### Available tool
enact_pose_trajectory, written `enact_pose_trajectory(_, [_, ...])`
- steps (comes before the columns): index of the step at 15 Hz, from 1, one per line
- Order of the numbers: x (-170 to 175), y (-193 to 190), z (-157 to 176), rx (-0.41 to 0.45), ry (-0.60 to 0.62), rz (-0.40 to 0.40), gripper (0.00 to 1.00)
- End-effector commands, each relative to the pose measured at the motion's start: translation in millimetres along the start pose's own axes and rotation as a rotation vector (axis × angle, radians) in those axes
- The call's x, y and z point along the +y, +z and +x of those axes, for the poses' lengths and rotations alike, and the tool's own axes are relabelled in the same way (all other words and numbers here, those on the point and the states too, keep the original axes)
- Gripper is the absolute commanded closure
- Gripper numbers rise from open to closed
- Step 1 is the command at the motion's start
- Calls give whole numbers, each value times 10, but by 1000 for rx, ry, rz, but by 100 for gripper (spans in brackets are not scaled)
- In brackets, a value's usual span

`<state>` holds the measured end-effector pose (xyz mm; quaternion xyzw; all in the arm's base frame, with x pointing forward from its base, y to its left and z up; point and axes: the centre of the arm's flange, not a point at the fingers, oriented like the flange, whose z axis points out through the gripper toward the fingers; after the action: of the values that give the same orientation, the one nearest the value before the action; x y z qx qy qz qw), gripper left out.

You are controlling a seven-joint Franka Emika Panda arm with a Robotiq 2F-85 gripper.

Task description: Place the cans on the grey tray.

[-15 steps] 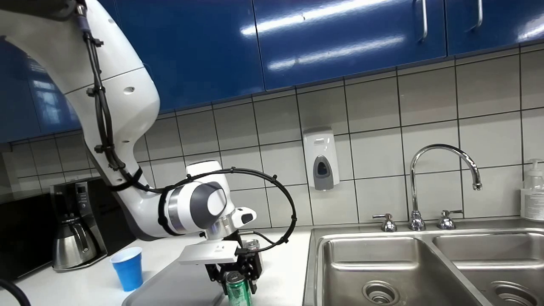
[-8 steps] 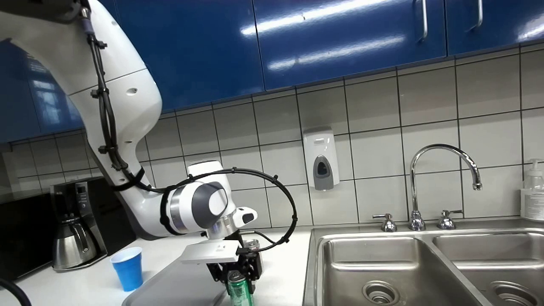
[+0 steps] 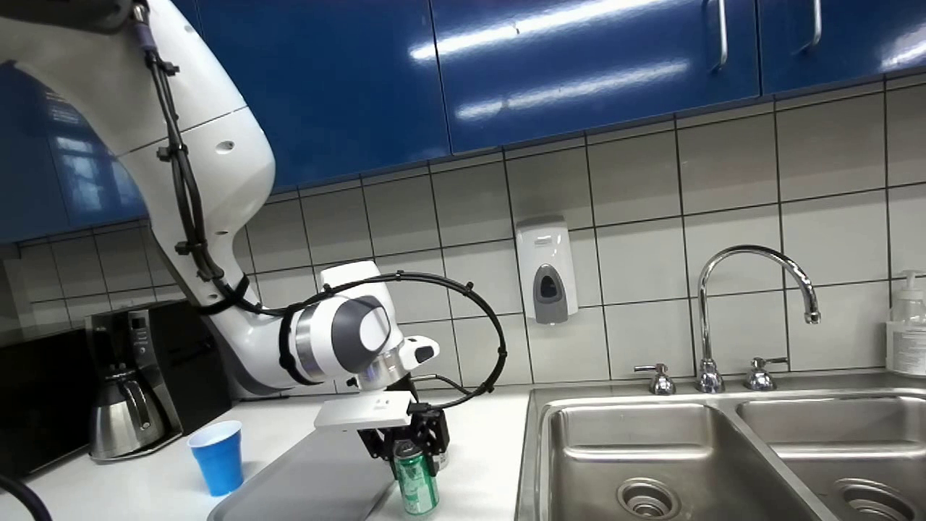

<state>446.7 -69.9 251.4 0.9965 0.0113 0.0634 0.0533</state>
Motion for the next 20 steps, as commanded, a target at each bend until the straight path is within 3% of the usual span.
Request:
enact_pose_trajectory(1, [-95, -207, 101, 41, -7, -10, 61])
enact_pose_trajectory(13, [-880, -491, 527, 124, -98, 18, 61])
enact_pose_trajectory(20, [-1259, -641, 777, 182, -176, 76, 61])
